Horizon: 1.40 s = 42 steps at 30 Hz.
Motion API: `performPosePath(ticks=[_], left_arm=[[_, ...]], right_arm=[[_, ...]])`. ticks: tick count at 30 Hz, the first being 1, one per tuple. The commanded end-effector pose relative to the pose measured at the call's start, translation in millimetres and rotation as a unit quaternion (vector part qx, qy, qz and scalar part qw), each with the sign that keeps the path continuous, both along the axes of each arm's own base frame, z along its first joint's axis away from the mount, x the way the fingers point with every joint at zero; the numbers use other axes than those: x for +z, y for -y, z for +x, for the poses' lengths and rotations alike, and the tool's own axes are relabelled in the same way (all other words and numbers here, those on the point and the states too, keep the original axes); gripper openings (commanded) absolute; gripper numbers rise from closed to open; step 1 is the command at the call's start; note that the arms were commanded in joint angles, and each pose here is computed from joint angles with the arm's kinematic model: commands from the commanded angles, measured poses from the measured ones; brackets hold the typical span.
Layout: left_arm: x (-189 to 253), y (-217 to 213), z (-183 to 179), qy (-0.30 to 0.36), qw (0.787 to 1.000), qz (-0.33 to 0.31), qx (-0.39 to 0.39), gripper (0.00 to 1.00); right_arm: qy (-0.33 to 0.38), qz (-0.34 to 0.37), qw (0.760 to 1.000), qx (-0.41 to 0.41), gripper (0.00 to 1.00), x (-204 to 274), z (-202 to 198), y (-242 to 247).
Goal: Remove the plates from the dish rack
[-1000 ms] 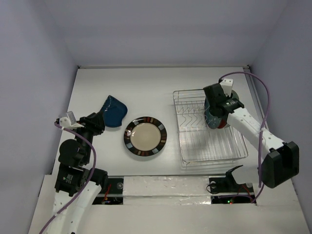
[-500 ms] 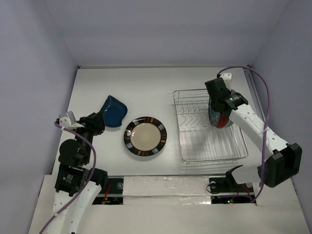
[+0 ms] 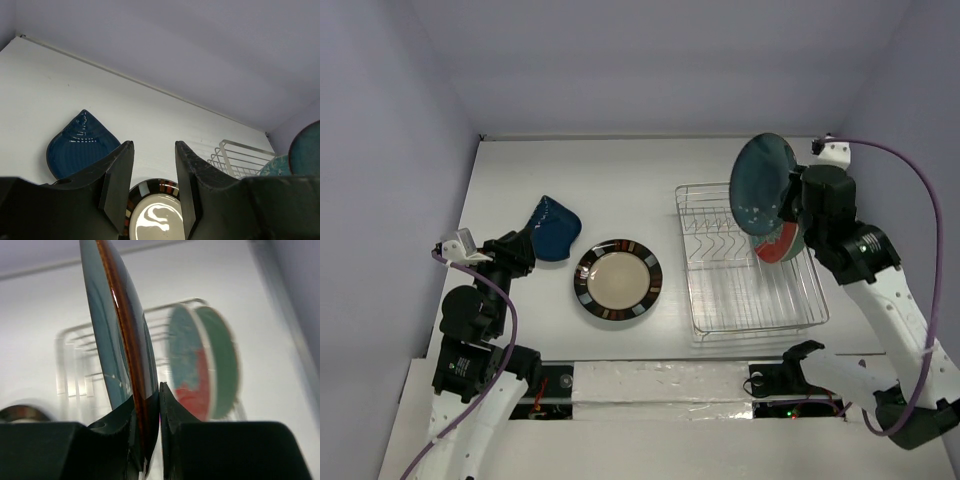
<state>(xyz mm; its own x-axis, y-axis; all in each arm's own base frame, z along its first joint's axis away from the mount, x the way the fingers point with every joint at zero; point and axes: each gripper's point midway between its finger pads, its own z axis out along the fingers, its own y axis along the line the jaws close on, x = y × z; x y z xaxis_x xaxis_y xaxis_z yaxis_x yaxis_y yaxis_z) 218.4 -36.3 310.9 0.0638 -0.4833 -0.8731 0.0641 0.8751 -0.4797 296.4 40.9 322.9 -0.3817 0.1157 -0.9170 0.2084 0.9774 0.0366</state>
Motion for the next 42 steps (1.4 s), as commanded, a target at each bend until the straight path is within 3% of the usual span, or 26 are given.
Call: performPosePath(ticks=[1,2,7,16,23,28,42], left_arm=[[7.1,0.1,2.2,0.015,1.000,-0.005,0.001,0.35],[6.8,0.2,2.5,0.014,1.000,-0.005,0.001,0.35],[3.6,0.9,5.1,0.007,1.000,-0.003,0.001,0.35],[1.9,1.2,6.0,0.003,1.000,-0.002,0.001,0.35],[-0.1,1.7,7.8,-0.002,1.000,-0.001,0.001,0.34],[-0.4,1.7,7.8,-0.002,1.000,-0.001,0.001,0.21],[0.6,1.5,6.8,0.001,1.000,-0.003,0.001,0.23]], right_arm=[[0.140,0.162,0.964,0.158,0.00,67.3,11.0,-77.5],[0.149,0.196,0.941,0.234,0.00,75.6,5.8,-108.8],[0.082,0.277,0.882,0.373,0.00,40.7,-4.1,-204.3],[-0.012,0.339,0.809,0.479,0.00,-16.4,-25.8,-320.6],[-0.067,0.356,0.801,0.476,0.00,-72.5,-21.9,-347.3],[-0.080,0.361,0.801,0.472,0.00,-90.0,-24.2,-351.3],[-0.112,0.388,0.795,0.452,0.00,-125.7,-26.7,-354.4]])
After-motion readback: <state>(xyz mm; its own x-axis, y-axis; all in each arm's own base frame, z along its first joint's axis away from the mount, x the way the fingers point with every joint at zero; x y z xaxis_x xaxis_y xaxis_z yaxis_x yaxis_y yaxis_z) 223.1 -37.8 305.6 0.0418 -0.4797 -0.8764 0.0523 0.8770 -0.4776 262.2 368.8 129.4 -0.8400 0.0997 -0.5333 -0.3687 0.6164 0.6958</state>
